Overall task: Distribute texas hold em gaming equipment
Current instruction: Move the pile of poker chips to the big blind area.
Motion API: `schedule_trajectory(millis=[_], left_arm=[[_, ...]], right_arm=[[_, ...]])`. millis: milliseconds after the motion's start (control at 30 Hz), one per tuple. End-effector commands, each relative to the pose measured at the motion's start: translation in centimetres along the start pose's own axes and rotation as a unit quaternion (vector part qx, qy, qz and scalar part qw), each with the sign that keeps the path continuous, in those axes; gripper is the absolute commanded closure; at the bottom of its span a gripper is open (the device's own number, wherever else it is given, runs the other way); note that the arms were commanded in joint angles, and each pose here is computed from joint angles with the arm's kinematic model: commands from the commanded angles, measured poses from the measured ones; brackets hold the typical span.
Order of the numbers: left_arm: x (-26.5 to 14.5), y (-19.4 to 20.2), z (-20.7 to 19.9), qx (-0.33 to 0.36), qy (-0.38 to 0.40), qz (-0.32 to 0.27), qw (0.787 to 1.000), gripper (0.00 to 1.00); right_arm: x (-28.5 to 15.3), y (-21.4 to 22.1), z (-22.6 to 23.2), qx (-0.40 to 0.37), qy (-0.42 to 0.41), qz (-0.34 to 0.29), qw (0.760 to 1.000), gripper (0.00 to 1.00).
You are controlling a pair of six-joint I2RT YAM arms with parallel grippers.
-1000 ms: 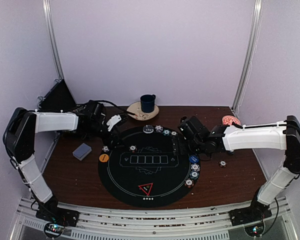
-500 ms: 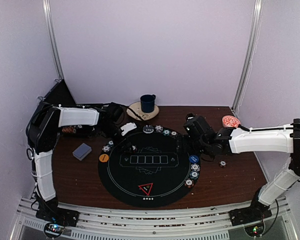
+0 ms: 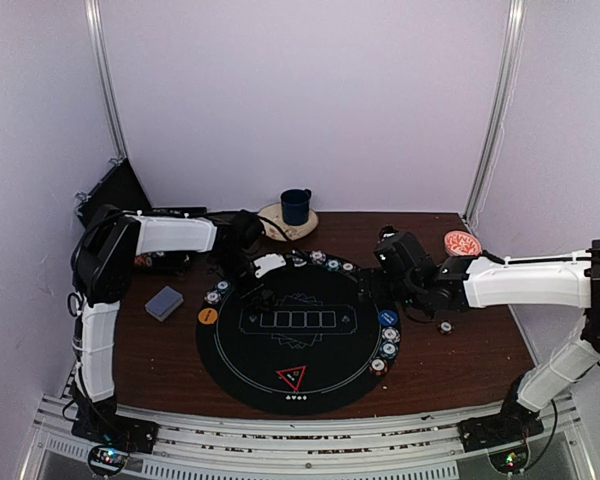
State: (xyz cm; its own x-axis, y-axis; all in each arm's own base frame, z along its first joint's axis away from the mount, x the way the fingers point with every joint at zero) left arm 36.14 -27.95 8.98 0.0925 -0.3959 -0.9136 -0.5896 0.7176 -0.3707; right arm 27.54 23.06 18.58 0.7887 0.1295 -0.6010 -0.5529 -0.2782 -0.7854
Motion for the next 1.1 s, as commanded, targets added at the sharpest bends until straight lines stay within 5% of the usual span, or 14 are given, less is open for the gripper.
schedule_trajectory(millis=[0, 367, 667, 1067], left_arm=[[0.5, -0.1, 0.3, 0.008, -0.014, 0.024, 1.0, 0.18], [1.8, 0.9, 0.2, 0.01, -0.024, 0.056, 0.998, 0.35], [2.8, 0.9, -0.2, 0.019, -0.039, 0.07, 0.997, 0.35], [3.8, 0.8, -0.2, 0.03, -0.051, 0.086, 0.995, 0.46]], right_arm=[[-0.7, -0.8, -1.0, 0.017, 0.013, -0.02, 1.0, 0.0], [-1.1, -1.0, -1.3, 0.023, 0.01, -0.026, 0.999, 0.0], [-1.2, -1.0, -1.3, 0.023, 0.009, -0.026, 0.999, 0.01], [-1.1, -1.0, -1.3, 0.022, 0.006, -0.025, 0.999, 0.01]])
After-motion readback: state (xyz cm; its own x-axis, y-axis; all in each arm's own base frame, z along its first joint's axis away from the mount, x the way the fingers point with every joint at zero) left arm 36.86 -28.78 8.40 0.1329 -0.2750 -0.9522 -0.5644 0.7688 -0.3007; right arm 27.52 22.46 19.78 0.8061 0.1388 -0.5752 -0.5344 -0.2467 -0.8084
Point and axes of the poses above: each gripper's point midway between its finger pads, its own x axis out along the fingers, its own z axis along the line the jaws close on, y = z × x, the point moved 7 cm from there along -x, back along the fingers, and after that the axes turned 15 degrees about -x, right-handed, at the moved point
